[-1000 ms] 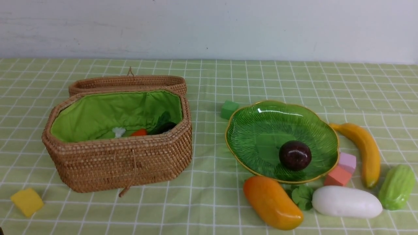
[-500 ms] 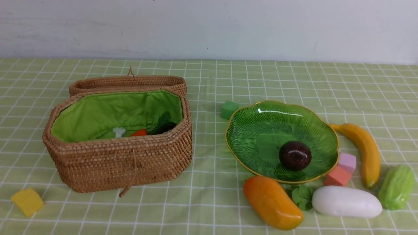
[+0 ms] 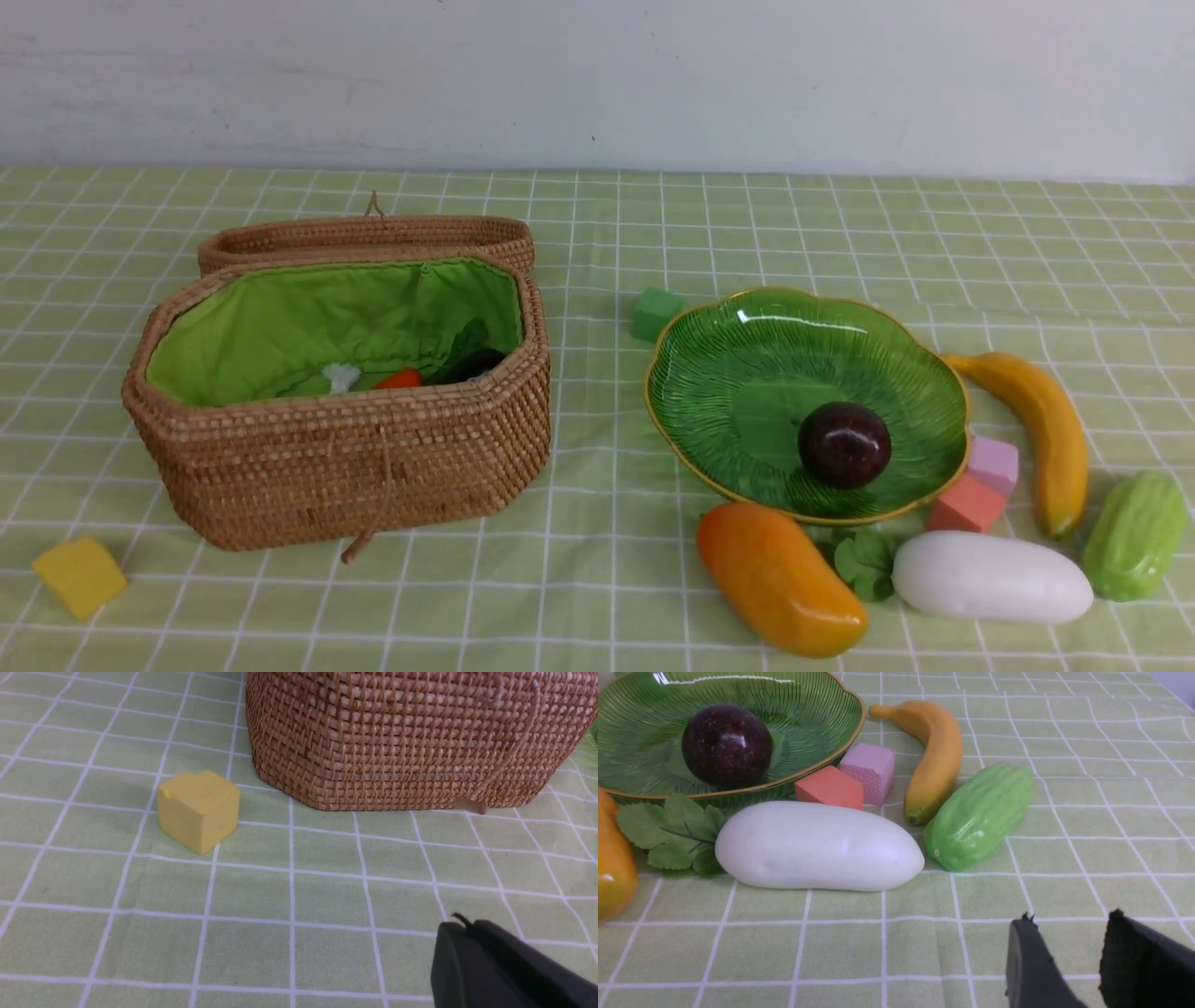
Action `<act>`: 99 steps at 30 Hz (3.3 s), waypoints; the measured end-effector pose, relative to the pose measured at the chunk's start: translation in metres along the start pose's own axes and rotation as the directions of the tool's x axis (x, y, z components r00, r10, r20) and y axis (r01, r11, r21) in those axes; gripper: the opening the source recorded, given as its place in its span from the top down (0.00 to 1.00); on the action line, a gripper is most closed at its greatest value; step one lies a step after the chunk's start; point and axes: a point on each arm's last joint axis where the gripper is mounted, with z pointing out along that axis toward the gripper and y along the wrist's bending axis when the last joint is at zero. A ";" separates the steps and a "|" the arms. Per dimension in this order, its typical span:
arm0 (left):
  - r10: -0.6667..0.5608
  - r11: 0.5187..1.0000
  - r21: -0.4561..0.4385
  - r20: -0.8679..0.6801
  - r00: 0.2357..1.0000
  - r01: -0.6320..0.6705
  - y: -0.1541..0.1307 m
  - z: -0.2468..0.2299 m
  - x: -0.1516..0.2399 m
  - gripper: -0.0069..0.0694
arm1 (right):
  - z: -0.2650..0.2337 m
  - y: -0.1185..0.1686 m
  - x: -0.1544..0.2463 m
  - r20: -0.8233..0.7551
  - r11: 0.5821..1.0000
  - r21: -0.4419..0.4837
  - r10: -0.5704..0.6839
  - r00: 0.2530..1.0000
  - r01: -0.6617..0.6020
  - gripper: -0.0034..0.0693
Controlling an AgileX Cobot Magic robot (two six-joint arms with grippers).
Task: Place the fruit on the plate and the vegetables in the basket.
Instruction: Take a chayote with your right arm and place it on the basket on the left.
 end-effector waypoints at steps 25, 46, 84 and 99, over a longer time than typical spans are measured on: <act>0.000 1.000 0.000 0.002 1.000 0.000 0.000 0.000 0.000 0.89 | 0.000 -0.001 -0.001 0.013 1.000 0.007 -0.016 1.000 0.016 0.62; 0.000 1.000 0.000 0.002 1.000 0.000 0.000 0.000 0.000 0.89 | -0.045 -0.011 -0.091 0.706 0.882 -0.286 0.458 0.540 -0.375 0.62; 0.000 1.000 0.000 0.002 1.000 0.000 0.000 0.000 0.000 0.89 | 0.189 -0.003 -0.145 -0.624 0.866 0.316 0.497 0.603 -0.388 0.29; 0.000 1.000 0.000 0.002 1.000 0.000 0.000 0.000 0.000 0.89 | 0.261 -0.047 -0.084 -0.620 0.756 0.549 0.655 0.433 -0.357 0.28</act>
